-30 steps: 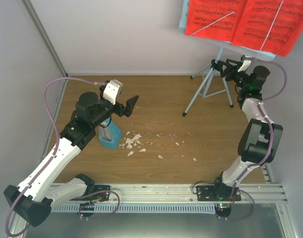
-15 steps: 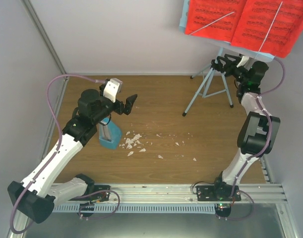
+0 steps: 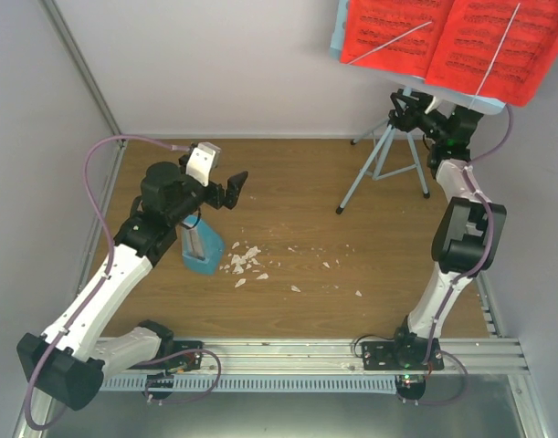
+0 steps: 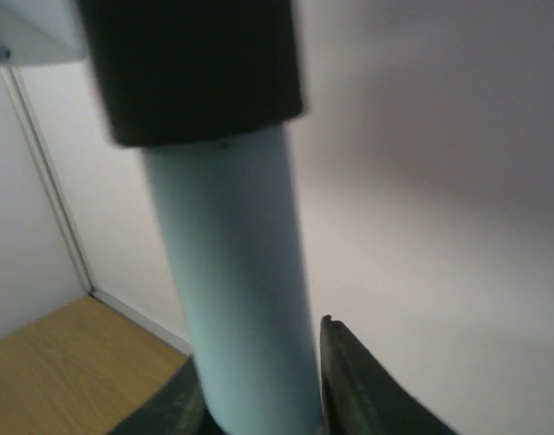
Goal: Pack up the instrument practice props
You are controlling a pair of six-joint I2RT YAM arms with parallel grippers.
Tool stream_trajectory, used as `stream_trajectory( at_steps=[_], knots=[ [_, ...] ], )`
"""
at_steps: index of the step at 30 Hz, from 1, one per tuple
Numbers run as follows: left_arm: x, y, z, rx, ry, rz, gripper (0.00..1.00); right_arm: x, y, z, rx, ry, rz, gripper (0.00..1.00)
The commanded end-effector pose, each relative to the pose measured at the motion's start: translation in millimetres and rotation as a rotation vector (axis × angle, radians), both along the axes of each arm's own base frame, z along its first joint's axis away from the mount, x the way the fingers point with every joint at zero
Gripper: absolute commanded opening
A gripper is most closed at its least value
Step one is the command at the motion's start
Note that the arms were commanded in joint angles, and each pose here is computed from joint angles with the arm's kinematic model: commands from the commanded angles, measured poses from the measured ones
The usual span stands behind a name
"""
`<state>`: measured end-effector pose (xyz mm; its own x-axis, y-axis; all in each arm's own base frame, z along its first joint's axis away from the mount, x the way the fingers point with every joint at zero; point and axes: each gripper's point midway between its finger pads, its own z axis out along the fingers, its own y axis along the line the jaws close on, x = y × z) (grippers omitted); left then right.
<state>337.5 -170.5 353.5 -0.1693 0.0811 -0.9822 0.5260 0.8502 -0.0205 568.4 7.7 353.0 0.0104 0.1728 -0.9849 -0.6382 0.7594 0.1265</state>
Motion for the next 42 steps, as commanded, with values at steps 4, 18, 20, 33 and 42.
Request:
stream_trajectory(
  at_steps=[4,18,20,33,42],
  knots=[
    [7,6,8,-0.026,-0.040,0.016,0.99,-4,15,16,0.000,-0.070,0.059,0.09],
    [10,3,0,-0.028,-0.029,-0.009,0.99,-92,88,74,-0.072,-0.242,0.188,0.01],
    [9,2,1,-0.030,-0.034,-0.019,0.99,-109,107,79,-0.069,-0.259,0.209,0.00],
    [10,1,-5,-0.020,-0.043,-0.023,0.99,-211,219,66,-0.028,-0.260,0.292,0.01],
    [7,2,-2,-0.023,-0.059,-0.024,0.99,-253,228,57,0.049,-0.242,0.330,0.00]
  ],
)
